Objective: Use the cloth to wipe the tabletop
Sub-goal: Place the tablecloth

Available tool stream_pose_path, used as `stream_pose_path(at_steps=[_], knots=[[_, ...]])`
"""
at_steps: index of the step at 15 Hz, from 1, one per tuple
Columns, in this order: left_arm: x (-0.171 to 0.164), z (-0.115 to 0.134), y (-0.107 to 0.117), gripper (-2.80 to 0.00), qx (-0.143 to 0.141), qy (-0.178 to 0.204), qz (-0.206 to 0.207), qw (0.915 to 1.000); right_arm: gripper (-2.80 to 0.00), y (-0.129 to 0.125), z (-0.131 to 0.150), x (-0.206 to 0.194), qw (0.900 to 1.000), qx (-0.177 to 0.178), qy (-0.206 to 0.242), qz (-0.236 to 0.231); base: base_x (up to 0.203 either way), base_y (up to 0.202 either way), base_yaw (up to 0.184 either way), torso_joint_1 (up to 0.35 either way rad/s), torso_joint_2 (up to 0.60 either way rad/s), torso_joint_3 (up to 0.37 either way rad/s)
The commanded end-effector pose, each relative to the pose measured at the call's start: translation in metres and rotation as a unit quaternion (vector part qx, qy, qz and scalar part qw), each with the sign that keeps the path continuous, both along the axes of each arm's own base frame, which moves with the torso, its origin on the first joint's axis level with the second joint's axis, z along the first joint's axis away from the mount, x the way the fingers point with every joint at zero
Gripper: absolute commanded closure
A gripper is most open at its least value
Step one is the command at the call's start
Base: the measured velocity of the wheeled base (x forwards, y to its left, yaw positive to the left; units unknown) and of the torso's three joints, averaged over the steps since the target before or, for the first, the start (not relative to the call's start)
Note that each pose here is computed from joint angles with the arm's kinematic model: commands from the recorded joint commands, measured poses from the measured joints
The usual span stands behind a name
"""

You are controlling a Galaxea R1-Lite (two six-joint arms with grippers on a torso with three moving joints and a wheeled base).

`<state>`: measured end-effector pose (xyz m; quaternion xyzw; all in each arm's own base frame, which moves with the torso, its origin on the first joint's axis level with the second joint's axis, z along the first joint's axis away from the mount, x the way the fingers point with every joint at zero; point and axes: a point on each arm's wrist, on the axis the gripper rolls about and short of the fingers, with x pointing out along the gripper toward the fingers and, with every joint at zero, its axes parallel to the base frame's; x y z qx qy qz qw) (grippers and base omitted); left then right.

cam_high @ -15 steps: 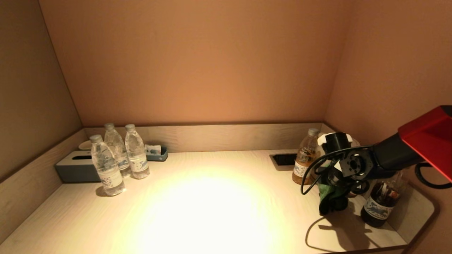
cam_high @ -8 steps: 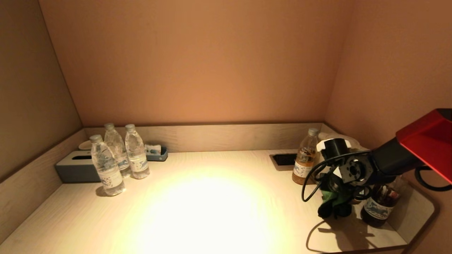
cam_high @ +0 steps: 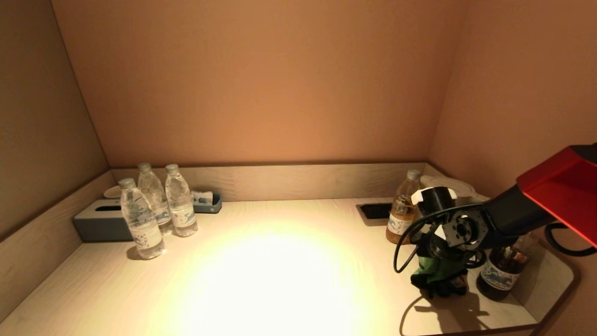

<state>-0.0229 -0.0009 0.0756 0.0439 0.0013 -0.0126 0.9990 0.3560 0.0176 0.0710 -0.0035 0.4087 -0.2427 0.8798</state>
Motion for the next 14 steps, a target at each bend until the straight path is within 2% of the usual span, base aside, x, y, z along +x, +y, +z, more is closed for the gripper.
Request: stream_pose_path(at_steps=[1, 6, 8, 9, 11, 14], knots=[[0.0, 0.0, 0.0, 0.0, 0.0, 0.0, 0.0, 1.0, -2.8, 0.001, 0.004, -0.001, 1.0, 0.004, -0.009, -0.001, 0.0, 0.0, 0.0, 0.0, 0.0, 0.0], [0.0, -0.001, 0.0, 0.0, 0.001, 0.001, 0.0, 1.0, -2.8, 0.001, 0.015, -0.002, 0.999, 0.008, -0.035, 0.001, 0.0, 0.0, 0.0, 0.0, 0.0, 0.0], [0.0, 0.0, 0.0, 0.0, 0.0, 0.0, 0.0, 1.0, -2.8, 0.005, 0.042, -0.011, 0.997, 0.013, -0.075, 0.01, 0.0, 0.0, 0.0, 0.0, 0.0, 0.0], [0.0, 0.0, 0.0, 0.0, 0.001, 0.0, 0.0, 1.0, 0.0, 0.009, 0.052, -0.016, 0.996, 0.014, -0.091, 0.018, 0.0, 0.0, 0.0, 0.0, 0.0, 0.0], [0.0, 0.0, 0.0, 0.0, 0.0, 0.0, 0.0, 1.0, 0.0, 0.016, 0.064, -0.024, 0.993, 0.016, -0.109, 0.033, 0.0, 0.0, 0.0, 0.0, 0.0, 0.0], [0.0, 0.0, 0.0, 0.0, 0.001, 0.0, 0.0, 1.0, 0.0, 0.034, 0.098, -0.051, 0.984, 0.023, -0.161, 0.073, 0.0, 0.0, 0.0, 0.0, 0.0, 0.0]])
